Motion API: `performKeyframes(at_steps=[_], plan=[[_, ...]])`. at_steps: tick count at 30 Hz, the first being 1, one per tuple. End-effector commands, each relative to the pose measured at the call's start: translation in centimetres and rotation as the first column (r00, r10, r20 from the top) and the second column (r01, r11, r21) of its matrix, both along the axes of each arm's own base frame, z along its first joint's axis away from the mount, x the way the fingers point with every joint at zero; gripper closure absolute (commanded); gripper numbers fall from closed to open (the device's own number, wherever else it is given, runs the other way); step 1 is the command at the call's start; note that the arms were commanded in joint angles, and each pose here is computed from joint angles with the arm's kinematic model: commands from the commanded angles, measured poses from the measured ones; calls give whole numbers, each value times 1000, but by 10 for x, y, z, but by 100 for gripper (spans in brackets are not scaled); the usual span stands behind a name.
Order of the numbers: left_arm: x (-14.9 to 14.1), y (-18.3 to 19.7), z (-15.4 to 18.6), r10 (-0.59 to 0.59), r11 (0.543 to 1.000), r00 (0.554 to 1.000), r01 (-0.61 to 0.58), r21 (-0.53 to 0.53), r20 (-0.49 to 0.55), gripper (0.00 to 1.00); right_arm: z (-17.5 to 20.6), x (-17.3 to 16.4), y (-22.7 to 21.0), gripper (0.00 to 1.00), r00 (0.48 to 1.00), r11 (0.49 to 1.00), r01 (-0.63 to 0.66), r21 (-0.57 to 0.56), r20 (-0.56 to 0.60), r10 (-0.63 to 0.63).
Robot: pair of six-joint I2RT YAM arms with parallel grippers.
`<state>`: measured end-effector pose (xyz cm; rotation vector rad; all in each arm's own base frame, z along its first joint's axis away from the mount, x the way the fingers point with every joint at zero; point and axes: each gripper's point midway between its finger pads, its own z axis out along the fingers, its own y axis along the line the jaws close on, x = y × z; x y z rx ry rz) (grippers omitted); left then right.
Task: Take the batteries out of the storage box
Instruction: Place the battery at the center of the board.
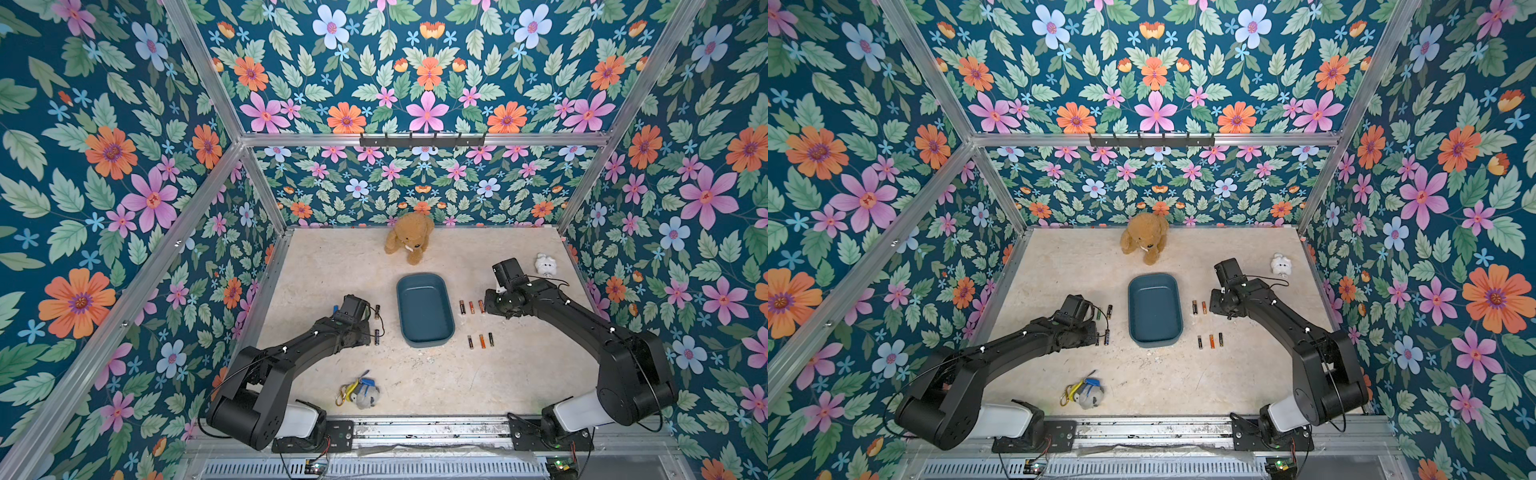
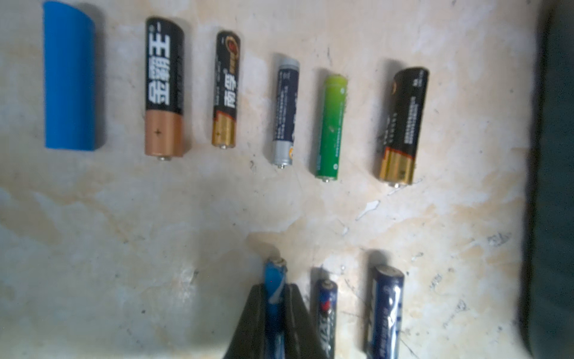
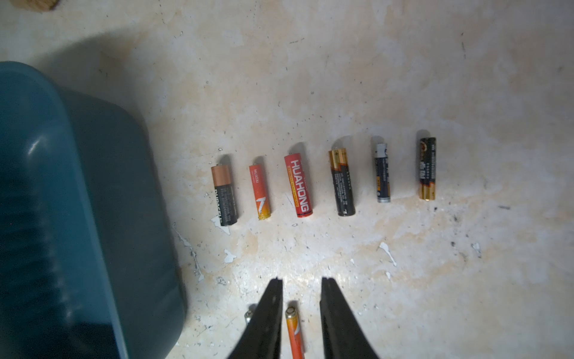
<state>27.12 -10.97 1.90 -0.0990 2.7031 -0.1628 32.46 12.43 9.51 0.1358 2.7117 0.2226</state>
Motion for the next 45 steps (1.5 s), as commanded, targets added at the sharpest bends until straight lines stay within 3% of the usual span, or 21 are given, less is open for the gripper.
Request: performKeyframes(at_steps=[1, 19, 45], plan=[[-12, 3, -10, -10, 1000, 998, 11, 17, -59, 86, 3, -3, -4, 72, 1000, 1000, -3, -17, 2, 3], [-20, 6, -14, -9, 999, 997, 12, 31, -76, 80, 5, 1, -2, 72, 1000, 1000, -4, -17, 2, 4], [-29, 10, -16, 7, 998, 995, -1, 62, -96, 83, 5, 1, -1, 72, 1000, 1000, -4, -13, 0, 4]])
